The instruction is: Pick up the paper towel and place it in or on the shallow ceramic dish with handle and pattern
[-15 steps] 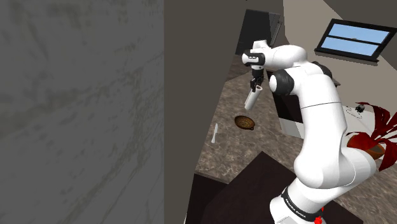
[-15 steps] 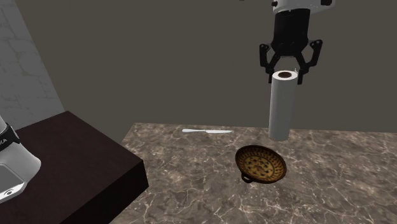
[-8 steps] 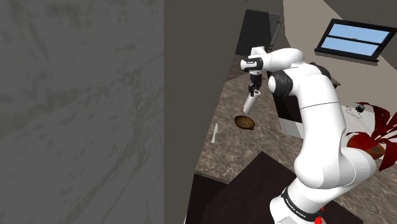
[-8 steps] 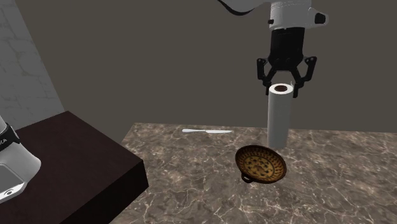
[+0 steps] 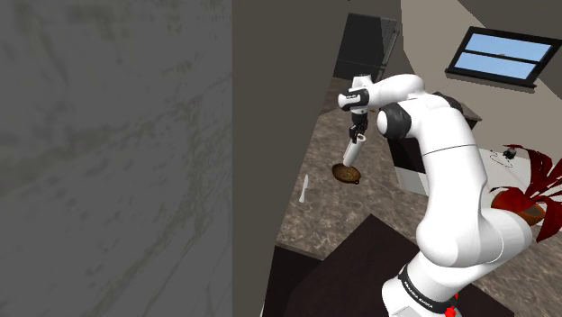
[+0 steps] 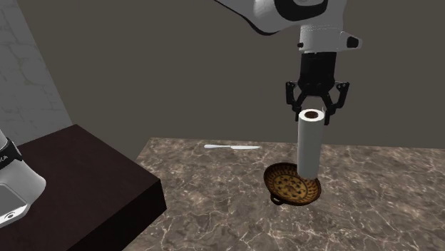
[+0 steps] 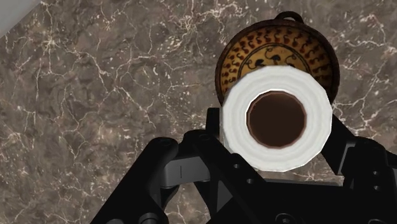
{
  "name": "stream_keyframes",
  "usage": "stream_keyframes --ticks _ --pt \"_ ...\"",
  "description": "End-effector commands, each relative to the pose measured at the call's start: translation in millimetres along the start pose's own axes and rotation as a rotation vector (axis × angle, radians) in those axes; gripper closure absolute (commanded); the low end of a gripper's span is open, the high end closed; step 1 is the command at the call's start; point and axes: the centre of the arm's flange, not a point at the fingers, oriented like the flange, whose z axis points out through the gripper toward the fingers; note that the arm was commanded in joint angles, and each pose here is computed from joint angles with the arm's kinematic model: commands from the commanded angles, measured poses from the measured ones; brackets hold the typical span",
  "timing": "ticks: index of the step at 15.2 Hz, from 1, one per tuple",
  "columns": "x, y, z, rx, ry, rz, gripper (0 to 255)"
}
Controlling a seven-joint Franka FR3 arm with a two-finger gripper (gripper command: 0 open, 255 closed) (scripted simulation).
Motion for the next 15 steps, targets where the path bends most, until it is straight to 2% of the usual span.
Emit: stream_keyframes --ticks 1,4,12,13,15 --pt "1.4 -2.5 10.2 0.000 0.000 0.000 255" --pt "3.9 -5.0 23.6 0.000 0.000 0.000 255" --pt "4.0 -4.9 23.6 0.000 0.000 0.000 255" --pt "4.0 -4.9 23.6 0.000 0.000 0.000 0" --pt "4.0 -4.9 23.6 0.000 0.000 0.000 0"
